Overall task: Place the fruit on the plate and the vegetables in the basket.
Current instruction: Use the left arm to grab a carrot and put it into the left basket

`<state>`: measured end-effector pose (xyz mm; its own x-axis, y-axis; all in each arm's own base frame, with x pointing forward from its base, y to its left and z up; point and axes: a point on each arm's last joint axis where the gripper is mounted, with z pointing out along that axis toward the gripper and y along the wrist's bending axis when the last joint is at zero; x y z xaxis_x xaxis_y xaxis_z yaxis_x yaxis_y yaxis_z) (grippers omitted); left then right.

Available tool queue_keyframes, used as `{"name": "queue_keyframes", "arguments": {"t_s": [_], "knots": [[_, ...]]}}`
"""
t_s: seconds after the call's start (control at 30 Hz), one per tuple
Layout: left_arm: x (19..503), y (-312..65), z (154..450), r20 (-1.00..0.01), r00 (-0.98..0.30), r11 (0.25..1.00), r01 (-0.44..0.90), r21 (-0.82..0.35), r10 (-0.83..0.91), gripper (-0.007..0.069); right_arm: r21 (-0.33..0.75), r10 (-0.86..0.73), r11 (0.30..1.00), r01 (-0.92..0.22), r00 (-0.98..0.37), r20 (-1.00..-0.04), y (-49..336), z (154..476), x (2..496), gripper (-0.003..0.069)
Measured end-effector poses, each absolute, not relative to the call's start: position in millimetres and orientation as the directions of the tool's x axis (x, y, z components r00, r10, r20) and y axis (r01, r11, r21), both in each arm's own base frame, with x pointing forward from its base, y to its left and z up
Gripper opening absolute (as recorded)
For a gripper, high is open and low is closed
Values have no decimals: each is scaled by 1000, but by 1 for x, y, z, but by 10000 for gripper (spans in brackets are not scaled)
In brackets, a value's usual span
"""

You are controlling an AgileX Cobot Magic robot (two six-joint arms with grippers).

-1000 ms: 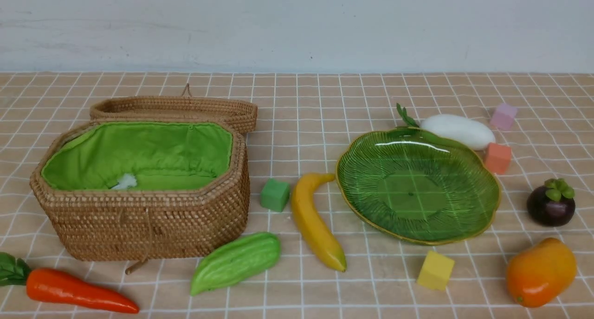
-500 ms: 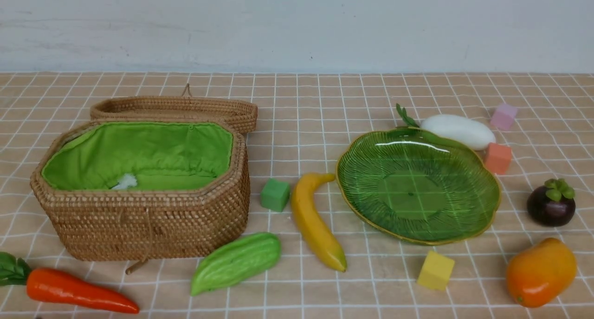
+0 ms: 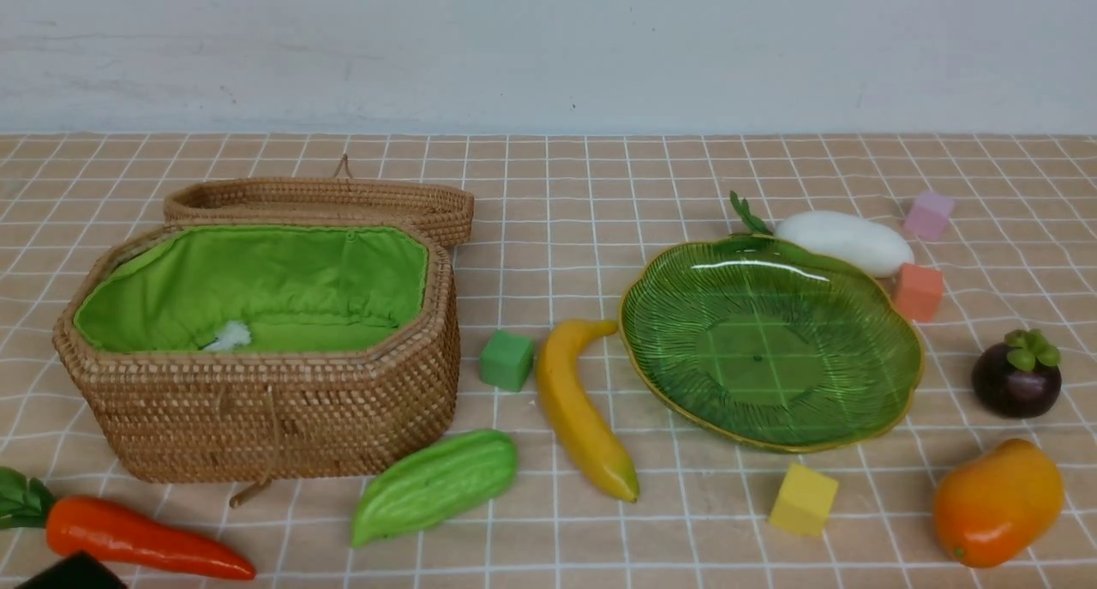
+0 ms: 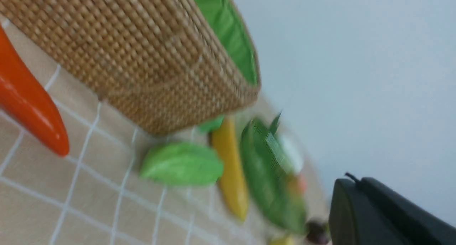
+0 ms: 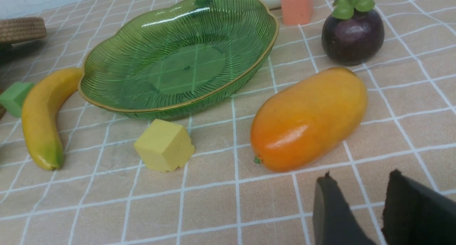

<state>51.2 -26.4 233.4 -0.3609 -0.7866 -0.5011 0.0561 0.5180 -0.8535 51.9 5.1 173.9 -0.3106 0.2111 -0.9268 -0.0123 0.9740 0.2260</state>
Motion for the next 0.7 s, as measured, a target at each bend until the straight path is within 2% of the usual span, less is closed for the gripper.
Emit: {"name": "queue_keyframes", "arguments": {"t_s": [0.03,0.13,0.23,0.33,0.53,0.6,0.63,0.67,0.7], "knots": [[53,-30,246,-560,-417,594,59,-802,-715,-13,226,211,974,-12,-311,-927,5,174,52,242],[66,-36,270,-642,-550,738,67,-671,-534,-13,226,211,974,-12,-311,-927,5,174,52,242],[90,-42,286,-650,-687,844,100,-527,-324,-13,226,211,974,-12,-311,-927,5,174,52,242],[116,-46,291,-617,-764,888,137,-438,-186,-13,226,211,974,-12,-311,-927,5,174,52,242],[151,-52,290,-545,-835,902,173,-396,-80,-13,227,213,974,-12,-300,-930,5,175,52,242],[157,-54,288,-509,-861,900,214,-380,-10,-13,397,382,918,3,-281,-880,8,176,53,242],[157,-54,288,-507,-862,900,217,-379,-5,-13,398,383,918,2,-278,-881,8,176,53,242],[156,-55,288,-499,-866,897,239,-371,24,-13,543,527,840,13,-263,-808,10,178,54,242],[155,-55,288,-494,-868,896,252,-367,42,-13,619,602,785,14,-247,-759,11,181,54,242]]}}
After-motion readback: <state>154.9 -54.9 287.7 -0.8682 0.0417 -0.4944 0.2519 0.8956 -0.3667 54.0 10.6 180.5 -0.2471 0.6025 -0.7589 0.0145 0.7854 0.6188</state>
